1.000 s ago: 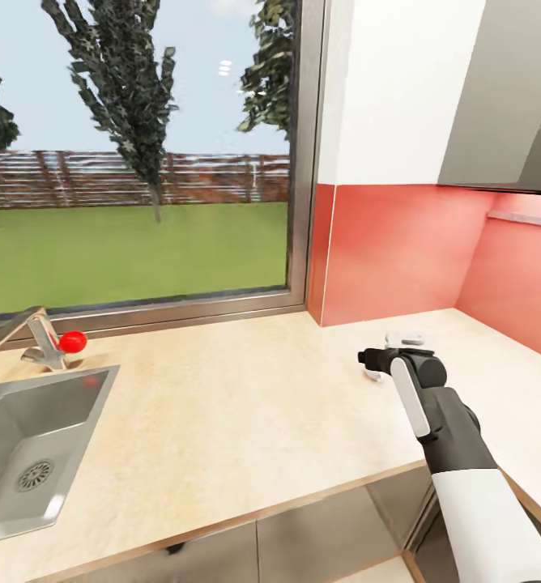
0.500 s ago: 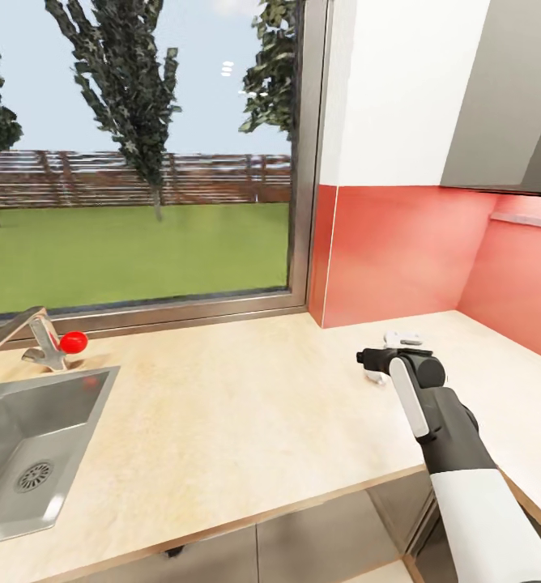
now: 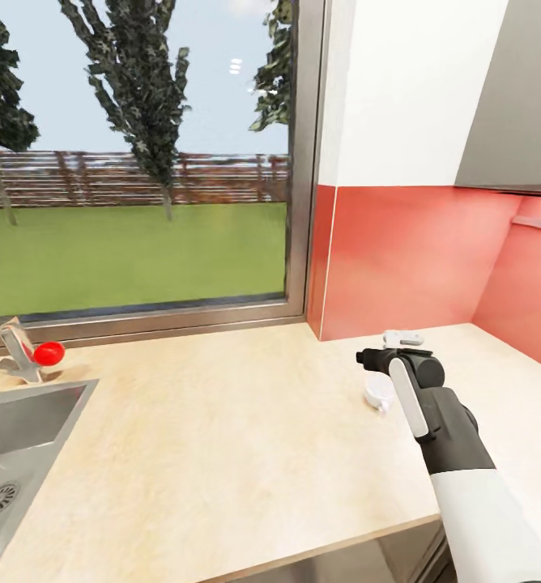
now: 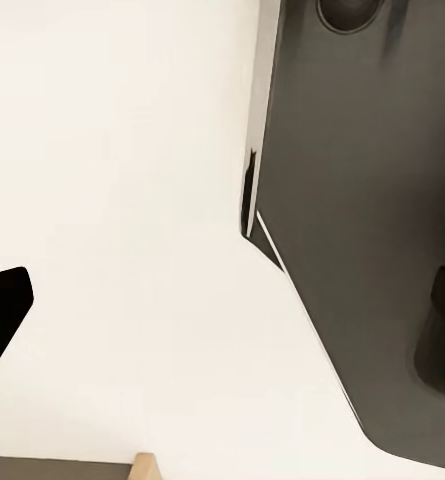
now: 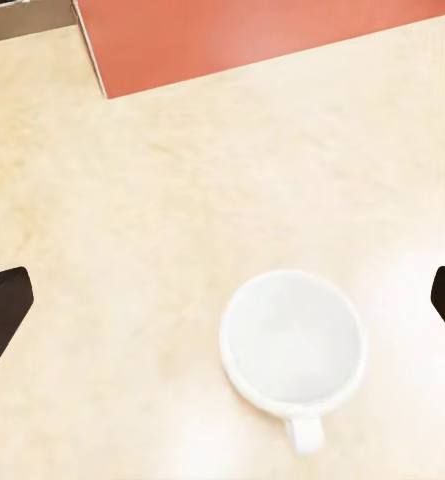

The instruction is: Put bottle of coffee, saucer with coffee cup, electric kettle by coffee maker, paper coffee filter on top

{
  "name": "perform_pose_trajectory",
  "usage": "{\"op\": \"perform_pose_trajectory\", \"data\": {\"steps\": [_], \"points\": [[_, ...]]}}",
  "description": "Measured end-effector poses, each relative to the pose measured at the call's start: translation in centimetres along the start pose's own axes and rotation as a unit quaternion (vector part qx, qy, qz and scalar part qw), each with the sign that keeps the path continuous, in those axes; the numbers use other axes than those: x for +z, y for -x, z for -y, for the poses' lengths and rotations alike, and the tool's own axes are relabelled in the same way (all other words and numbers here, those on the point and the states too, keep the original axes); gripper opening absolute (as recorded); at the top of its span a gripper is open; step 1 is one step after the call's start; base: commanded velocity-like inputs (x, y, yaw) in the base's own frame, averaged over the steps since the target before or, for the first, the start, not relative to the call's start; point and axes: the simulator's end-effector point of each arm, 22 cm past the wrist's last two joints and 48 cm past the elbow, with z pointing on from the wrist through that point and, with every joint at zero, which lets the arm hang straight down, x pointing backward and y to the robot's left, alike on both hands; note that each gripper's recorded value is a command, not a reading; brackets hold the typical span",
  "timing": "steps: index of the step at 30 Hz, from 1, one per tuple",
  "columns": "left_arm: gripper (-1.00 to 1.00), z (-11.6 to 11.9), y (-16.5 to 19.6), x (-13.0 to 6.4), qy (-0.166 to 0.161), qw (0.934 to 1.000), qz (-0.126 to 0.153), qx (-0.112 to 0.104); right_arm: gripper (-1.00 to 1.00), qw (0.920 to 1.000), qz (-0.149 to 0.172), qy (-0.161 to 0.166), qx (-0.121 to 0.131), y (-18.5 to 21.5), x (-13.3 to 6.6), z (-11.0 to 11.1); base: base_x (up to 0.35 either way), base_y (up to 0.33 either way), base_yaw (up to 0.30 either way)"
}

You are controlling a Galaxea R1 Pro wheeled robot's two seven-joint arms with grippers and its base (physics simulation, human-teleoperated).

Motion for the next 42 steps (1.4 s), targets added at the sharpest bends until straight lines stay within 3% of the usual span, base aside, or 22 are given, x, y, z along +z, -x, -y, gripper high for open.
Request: {"op": "perform_pose_trajectory", "data": {"steps": [20,29,42], "points": [[1.00,-0.1,-0.1,0.0,0.001,1.0000,-0.002,-0.001,1.00,1.0000,-0.005,-0.004,0.000,-0.3,0.3,0.4,0.089,-0.059,0.000],[1.00,-0.1,-0.2,0.0,0.001,1.0000,-0.002,0.000,1.00,0.9975,-0.069,-0.016,-0.007,-5.2,2.7,1.1,0.004,-0.002,0.000],[1.00,0.0,-0.1,0.0,0.000,1.0000,-0.002,-0.001,1.00,0.9914,-0.127,-0.030,-0.013,-9.9,4.5,2.2,0.000,0.000,0.000]]}}
